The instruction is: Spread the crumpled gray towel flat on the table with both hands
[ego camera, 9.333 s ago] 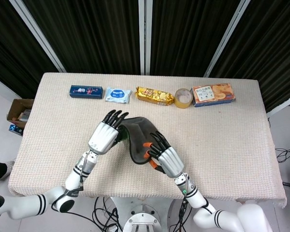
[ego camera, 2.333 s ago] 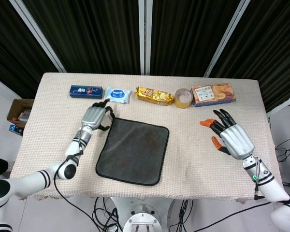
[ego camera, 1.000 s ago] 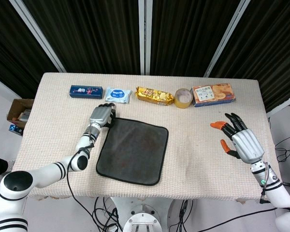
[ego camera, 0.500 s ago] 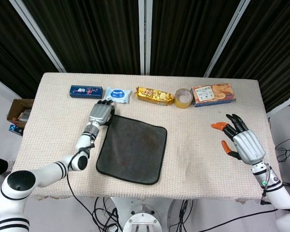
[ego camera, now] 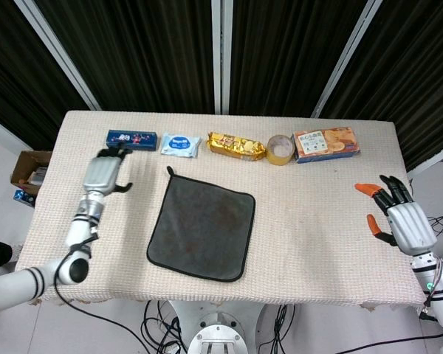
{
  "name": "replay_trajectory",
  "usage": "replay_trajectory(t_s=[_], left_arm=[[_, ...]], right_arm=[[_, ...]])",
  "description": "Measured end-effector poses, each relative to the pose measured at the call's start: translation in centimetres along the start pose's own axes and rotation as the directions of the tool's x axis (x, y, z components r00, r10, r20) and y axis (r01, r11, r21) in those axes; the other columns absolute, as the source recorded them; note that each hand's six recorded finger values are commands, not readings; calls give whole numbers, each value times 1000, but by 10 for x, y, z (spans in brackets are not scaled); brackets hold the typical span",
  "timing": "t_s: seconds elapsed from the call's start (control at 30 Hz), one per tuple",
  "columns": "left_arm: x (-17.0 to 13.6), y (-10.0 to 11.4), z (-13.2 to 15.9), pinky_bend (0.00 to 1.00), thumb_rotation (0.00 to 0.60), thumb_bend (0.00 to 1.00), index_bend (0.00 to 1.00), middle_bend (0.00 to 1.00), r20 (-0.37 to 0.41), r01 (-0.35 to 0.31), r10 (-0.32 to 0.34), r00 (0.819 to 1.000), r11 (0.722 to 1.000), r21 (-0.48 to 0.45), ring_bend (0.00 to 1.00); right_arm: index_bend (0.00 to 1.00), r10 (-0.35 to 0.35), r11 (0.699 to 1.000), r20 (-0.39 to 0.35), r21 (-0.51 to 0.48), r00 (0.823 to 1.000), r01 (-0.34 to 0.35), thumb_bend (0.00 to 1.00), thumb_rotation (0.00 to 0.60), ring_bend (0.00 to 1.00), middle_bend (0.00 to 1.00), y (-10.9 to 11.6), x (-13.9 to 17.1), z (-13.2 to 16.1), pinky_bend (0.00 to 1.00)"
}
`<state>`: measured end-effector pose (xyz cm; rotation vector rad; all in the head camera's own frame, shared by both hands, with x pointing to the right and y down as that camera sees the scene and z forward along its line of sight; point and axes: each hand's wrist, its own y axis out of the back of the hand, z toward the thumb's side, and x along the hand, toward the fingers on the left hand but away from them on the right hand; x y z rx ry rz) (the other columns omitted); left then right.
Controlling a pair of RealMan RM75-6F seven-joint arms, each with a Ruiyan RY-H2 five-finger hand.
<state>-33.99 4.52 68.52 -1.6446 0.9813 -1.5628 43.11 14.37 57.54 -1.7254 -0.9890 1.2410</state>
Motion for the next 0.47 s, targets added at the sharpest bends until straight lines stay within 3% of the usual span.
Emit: replay_trajectory(t_s=[0.17,0.27,0.47], left_arm=[[-57,35,-71,147,600,208,227,105,-83,-185,190,978,981,65,112],[-101,43,-98,147,600,208,227,105,-86,-249,259,962,963,106,112],[-184,36,-118,147,600,208,227,105,-61,-233,241,969,966,110,112]], right_arm=[[118,-28,1000,93,-7,995,29,367,600,0,142,8,21,-18,7],[118,-49,999,116,-12,992,51,355,600,0,136,12,32,-22,1],[118,-100,994,136,-21,986,104,355,600,0,137,15,55,-22,0]])
